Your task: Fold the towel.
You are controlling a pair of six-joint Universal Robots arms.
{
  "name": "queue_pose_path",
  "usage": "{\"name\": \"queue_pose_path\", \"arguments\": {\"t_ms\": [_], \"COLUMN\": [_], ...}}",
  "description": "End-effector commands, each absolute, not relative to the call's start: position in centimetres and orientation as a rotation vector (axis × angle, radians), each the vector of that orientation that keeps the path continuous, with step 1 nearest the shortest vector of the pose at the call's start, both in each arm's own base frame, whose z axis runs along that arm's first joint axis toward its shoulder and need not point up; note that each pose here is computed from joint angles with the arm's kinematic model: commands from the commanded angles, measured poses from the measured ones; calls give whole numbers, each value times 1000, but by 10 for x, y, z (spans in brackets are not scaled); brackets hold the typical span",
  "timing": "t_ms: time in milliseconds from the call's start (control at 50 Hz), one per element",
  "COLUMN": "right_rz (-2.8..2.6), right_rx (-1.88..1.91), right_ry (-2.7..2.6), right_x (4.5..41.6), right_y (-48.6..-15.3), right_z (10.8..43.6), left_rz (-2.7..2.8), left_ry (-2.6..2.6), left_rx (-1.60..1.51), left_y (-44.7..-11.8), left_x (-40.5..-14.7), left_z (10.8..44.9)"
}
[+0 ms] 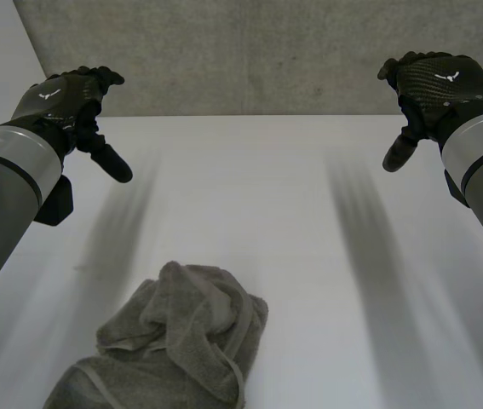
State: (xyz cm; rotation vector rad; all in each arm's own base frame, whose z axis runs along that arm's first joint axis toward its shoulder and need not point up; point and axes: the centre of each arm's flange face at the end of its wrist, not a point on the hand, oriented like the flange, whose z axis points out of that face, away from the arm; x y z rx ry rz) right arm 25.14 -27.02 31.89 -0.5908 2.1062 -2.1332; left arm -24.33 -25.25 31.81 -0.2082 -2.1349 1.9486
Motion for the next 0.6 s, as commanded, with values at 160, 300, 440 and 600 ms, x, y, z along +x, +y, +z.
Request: {"name": "queue_pose_path", "arguments": {"t_ms": [160,300,440,600], "right_rz": [-1952,-1635,-1275,-1028], "right_rx": [-803,-1056,-1217,-1331], "right_ry": [2051,2042,1896,1670], "right_x": [266,279,301,336], "right_y": [-266,-253,-222,-171], "right_z": [306,279,238,193], "left_rz": [1925,1933,1881,1770], "left_ry": [-2202,-2255,-2261,-2328], "left_rx": [-309,-415,-443,-470], "left_y": [-244,-239,-242,-241], "left_x": [-244,-241,-239,-230], "left_z": [314,309,301,274]}}
